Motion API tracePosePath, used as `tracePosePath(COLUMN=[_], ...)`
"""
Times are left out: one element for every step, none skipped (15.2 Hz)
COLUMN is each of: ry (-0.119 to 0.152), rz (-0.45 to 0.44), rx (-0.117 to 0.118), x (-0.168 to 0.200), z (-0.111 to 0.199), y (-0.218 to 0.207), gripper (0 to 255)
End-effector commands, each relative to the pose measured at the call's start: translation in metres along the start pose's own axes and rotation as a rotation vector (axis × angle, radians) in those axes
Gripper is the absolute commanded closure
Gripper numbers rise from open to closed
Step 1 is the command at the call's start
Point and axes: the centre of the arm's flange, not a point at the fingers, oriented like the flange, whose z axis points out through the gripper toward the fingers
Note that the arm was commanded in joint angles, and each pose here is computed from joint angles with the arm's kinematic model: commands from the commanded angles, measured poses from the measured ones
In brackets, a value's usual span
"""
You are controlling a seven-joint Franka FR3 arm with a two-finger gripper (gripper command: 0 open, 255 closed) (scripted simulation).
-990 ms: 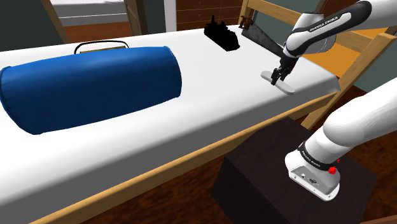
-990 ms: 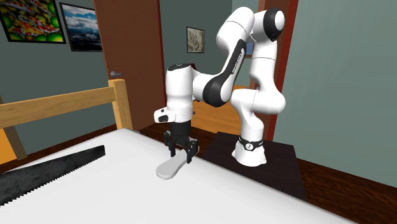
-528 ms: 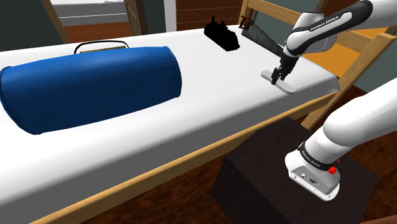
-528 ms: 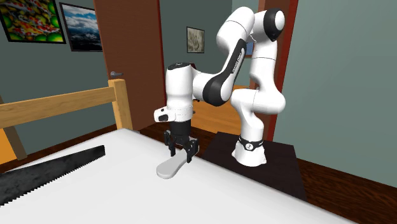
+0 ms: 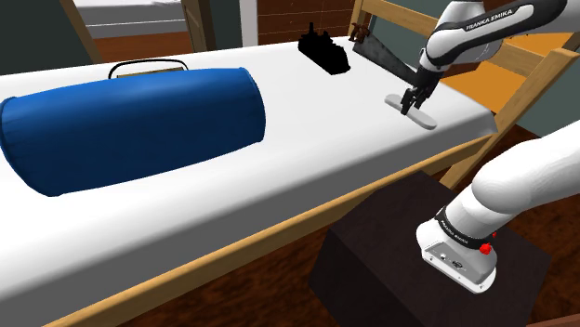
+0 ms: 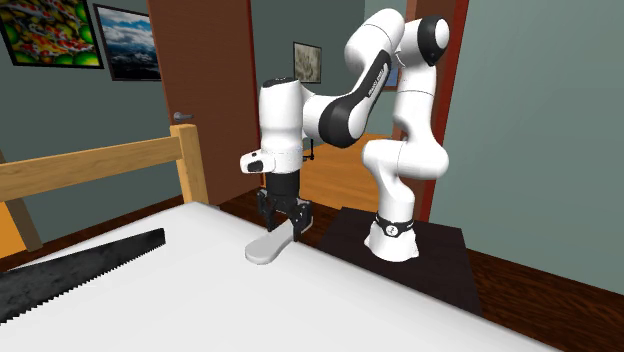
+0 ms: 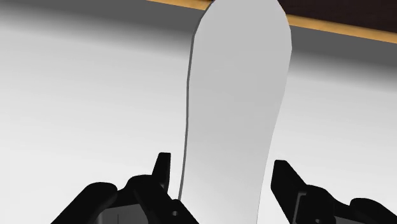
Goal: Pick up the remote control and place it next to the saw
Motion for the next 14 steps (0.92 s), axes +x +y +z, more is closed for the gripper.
tracePosePath(ry=[0.0, 0.0, 0.0, 0.0, 0.0, 0.0, 0.0, 0.0, 0.0, 0.0, 0.0, 0.0, 0.0, 0.0], rz=[0.0, 0.0, 0.0, 0.0, 0.0, 0.0, 0.0, 0.0, 0.0, 0.0, 0.0, 0.0, 0.0, 0.0], rx=[0.0, 0.0, 0.0, 0.0, 0.0, 0.0, 0.0, 0.0, 0.0, 0.0, 0.0, 0.0, 0.0, 0.0], x=[0.001, 0.001, 0.001, 0.001, 0.001, 0.001, 0.001, 0.001, 0.001, 0.001, 0.001, 0.001, 0.001, 0.001], z=[-0.01, -0.015, -0.02, -0.026, -0.031, -0.036, -0.042, -0.047, -0.052, -0.057, -0.063, -0.068, -0.073, -0.079], y=[0.0, 0.0, 0.001, 0.001, 0.001, 0.001, 0.001, 0.001, 0.001, 0.001, 0.001, 0.001, 0.001, 0.002], gripper=[255, 255, 255, 255, 255, 255, 255, 255, 255, 255, 255, 255, 255, 255])
